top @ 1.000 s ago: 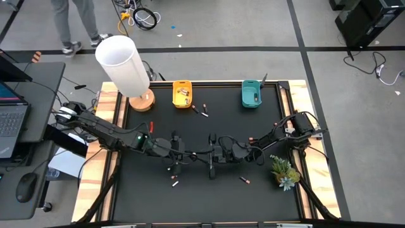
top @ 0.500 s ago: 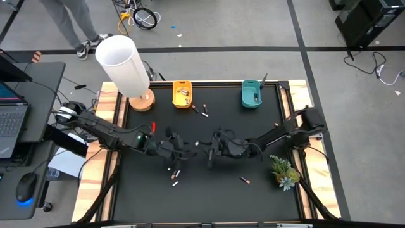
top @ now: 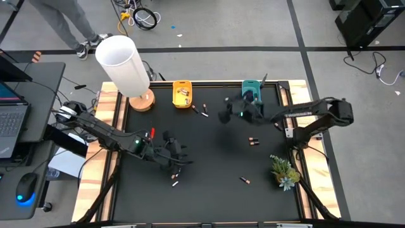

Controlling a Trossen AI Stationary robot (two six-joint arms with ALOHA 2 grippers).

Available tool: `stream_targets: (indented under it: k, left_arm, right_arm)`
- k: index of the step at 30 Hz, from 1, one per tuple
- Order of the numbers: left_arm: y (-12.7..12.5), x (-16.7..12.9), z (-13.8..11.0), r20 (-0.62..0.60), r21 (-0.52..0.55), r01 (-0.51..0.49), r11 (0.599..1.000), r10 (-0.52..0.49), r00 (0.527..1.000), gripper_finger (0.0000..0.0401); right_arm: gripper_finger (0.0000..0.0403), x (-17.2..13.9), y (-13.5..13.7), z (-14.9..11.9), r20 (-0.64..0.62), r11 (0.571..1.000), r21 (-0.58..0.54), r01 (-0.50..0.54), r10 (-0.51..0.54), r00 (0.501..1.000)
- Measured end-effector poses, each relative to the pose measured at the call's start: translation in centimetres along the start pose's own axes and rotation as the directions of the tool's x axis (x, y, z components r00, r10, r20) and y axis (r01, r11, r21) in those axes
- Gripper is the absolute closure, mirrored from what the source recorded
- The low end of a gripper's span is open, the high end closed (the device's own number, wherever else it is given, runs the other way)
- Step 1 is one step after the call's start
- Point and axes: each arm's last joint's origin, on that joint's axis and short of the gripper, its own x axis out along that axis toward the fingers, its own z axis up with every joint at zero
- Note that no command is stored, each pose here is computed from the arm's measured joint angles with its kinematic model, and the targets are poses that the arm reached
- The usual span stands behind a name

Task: Sort batteries
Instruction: Put the black battery into the blue bin, then put the silver battery into the yellow bin

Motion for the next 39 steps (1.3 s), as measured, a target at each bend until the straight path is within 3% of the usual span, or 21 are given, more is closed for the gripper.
stream_targets:
  k: [8,15,20,25,39]
  left_arm:
    - [-0.2,-0.1,0.1,0.02,0.044,0.001,0.999,-0.002,1.0,0.0241]
    - [-0.2,-0.1,0.1,0.02,0.076,0.001,0.997,-0.002,1.0,0.0241]
    - [-0.2,-0.1,0.1,0.022,0.084,0.001,0.996,-0.003,1.0,0.0241]
    - [-0.3,-0.1,0.3,0.035,0.111,0.003,0.994,-0.007,0.999,0.0241]
    - [-0.5,-0.4,-0.1,-0.004,0.139,0.037,0.99,-0.037,0.999,0.0241]
  right_arm:
    - [0.0352,3.9,-7.1,0.4,-0.186,0.982,0.106,0.155,-0.134,0.973]
    - [0.0352,5.0,-9.9,0.0,-0.268,0.96,0.165,0.225,-0.176,0.947]
    - [0.0348,4.9,-10.6,-0.5,-0.329,0.947,0.164,0.276,-0.211,0.92]
    - [0.0312,4.7,-10.7,-0.9,-0.358,0.938,0.152,0.312,-0.242,0.902]
    - [0.0283,4.3,-9.9,-0.6,-0.375,0.956,0.111,0.271,-0.212,0.902]
